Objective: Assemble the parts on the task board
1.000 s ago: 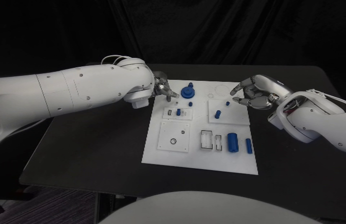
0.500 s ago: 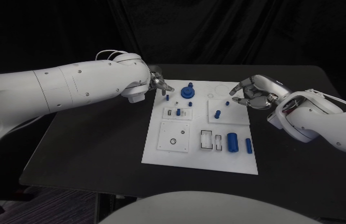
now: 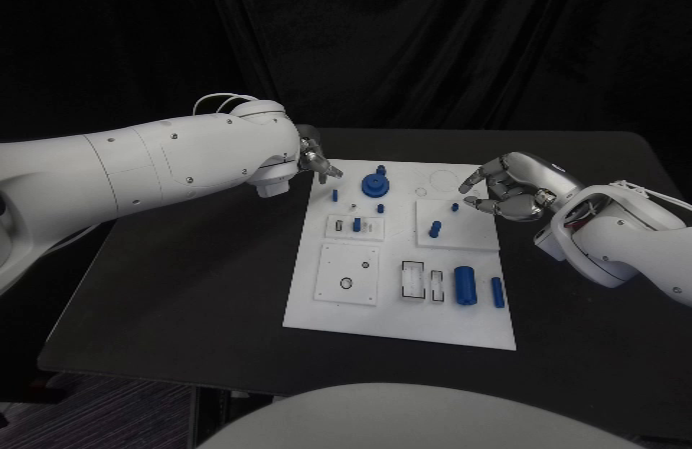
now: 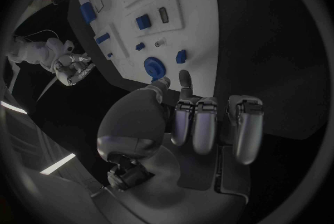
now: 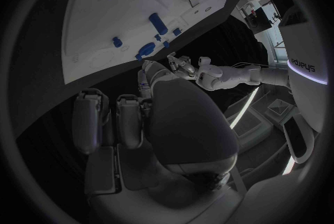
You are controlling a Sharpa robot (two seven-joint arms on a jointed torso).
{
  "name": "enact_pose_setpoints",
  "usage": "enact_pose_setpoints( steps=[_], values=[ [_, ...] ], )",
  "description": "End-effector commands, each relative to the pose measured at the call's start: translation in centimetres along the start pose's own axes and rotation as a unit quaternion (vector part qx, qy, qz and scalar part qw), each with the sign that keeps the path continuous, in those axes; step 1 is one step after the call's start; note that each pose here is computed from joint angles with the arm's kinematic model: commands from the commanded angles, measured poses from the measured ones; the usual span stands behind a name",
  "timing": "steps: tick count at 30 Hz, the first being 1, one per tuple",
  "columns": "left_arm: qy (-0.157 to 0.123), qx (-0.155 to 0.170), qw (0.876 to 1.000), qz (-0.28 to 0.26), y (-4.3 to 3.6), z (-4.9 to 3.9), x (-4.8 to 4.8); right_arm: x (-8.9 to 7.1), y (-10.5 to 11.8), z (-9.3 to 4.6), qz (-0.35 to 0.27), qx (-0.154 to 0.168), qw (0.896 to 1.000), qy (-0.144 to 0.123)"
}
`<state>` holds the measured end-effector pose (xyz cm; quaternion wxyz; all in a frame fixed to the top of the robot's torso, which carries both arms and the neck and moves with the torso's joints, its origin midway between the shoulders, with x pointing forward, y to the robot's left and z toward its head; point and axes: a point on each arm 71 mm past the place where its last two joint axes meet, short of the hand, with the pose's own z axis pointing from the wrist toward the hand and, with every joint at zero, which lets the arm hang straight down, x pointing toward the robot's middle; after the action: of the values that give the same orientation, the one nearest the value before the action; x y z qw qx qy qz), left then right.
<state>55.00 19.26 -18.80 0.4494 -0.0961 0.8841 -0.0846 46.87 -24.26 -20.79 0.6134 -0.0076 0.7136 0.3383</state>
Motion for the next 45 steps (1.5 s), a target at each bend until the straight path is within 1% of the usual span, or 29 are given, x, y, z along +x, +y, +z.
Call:
enact_pose_setpoints(
  steps=[1, 7, 17, 26, 34, 45],
  values=[
    [0.011, 0.013, 1.0, 0.011, -0.25, 0.32, 0.06, 0.1, -0.1, -0.1, 0.001, 0.008, 1.0, 0.003],
    [0.02, 0.012, 1.0, 0.016, -0.38, 0.95, 0.17, 0.1, -0.1, -0.2, 0.002, 0.008, 1.0, 0.003],
    [0.035, 0.011, 0.999, 0.023, -0.43, 1.41, 0.7, 0.1, -0.1, -0.2, 0.003, 0.008, 1.0, 0.004],
    [0.045, 0.004, 0.999, 0.027, -0.24, 1.65, 0.93, 0.2, -0.1, -0.2, 0.003, 0.008, 1.0, 0.005],
    [0.047, -0.002, 0.999, 0.028, -0.07, 1.75, 0.98, 0.2, -0.1, -0.2, 0.002, 0.008, 1.0, 0.005],
    [0.041, 0.007, 0.999, 0.025, -0.29, 1.79, 1.0, 0.2, -0.1, -0.1, 0.002, 0.008, 1.0, 0.005]
  ],
)
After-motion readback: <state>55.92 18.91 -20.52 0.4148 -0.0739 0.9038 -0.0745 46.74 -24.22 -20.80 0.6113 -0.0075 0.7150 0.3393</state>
